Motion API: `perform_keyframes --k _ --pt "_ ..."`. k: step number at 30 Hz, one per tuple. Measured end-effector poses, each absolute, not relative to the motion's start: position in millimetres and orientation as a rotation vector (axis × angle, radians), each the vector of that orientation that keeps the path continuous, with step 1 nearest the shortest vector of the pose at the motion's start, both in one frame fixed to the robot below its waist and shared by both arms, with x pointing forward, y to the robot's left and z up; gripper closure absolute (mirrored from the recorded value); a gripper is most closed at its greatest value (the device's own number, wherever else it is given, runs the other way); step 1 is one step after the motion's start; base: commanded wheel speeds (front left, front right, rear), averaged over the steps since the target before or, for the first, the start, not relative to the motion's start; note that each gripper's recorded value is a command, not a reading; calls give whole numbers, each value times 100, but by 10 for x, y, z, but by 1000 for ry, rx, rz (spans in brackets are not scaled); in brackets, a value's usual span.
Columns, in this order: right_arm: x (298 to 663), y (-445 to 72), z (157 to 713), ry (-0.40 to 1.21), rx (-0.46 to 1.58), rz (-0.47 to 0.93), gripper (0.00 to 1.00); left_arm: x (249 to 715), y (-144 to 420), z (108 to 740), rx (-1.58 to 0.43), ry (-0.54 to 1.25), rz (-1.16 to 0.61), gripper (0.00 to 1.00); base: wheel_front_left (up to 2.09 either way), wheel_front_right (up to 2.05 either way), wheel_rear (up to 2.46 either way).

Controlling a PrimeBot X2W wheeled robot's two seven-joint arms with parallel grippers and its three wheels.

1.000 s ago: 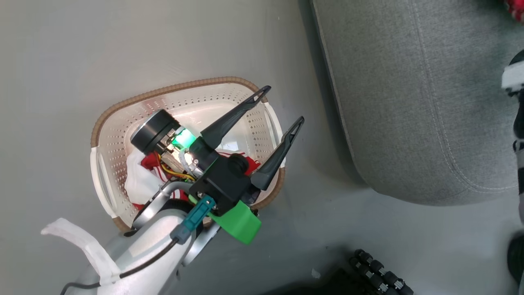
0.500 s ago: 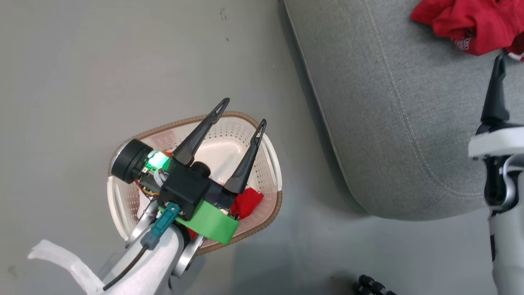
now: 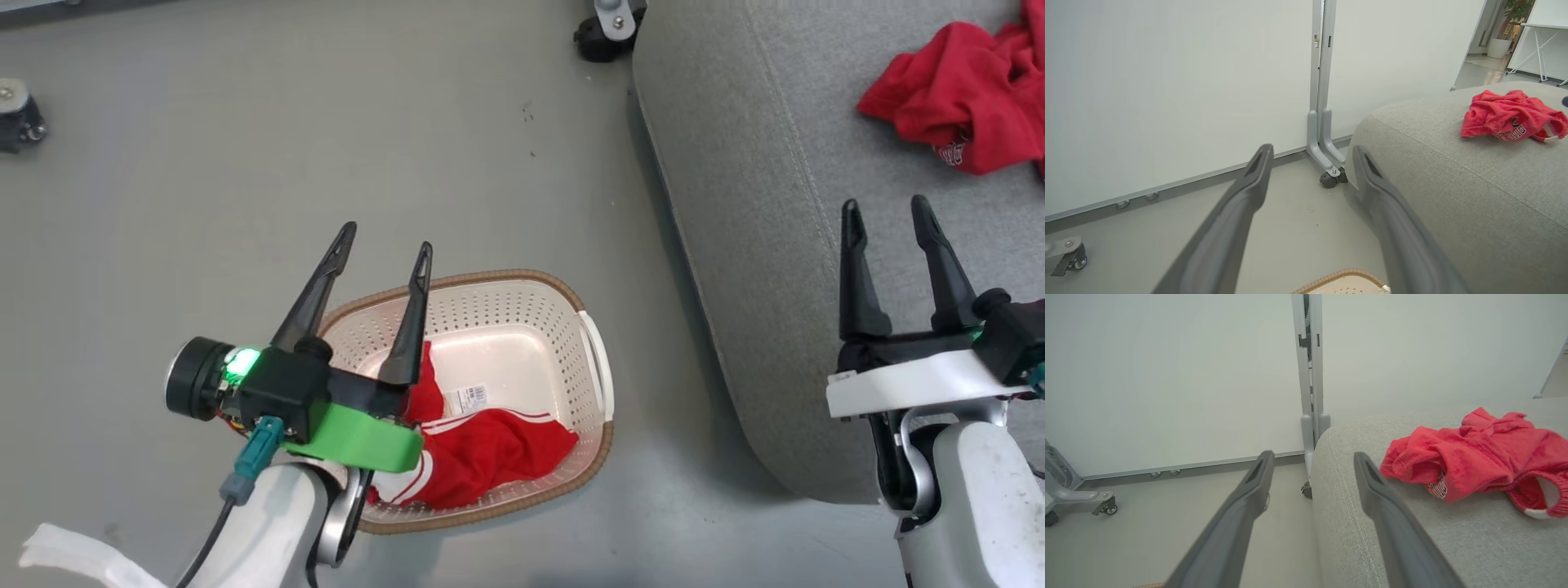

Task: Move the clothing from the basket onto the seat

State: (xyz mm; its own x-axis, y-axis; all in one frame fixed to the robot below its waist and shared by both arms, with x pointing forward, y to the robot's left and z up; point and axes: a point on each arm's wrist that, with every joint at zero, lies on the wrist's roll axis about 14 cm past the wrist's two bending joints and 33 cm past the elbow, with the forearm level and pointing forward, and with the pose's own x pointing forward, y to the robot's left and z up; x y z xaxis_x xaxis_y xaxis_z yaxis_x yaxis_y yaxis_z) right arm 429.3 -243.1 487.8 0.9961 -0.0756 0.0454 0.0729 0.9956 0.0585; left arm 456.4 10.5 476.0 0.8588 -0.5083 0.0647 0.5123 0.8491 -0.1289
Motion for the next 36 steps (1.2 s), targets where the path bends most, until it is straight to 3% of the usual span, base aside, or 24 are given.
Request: perform_keyframes --k 16,36 --pt "4187 -1740 5120 -66 81 118 0 4356 1284 4918 -101 -45 -160 0 0 0 0" --pt "3650 -1671 5219 -33 91 126 0 3756 1458 4844 -97 -1 -117 0 0 0 0"
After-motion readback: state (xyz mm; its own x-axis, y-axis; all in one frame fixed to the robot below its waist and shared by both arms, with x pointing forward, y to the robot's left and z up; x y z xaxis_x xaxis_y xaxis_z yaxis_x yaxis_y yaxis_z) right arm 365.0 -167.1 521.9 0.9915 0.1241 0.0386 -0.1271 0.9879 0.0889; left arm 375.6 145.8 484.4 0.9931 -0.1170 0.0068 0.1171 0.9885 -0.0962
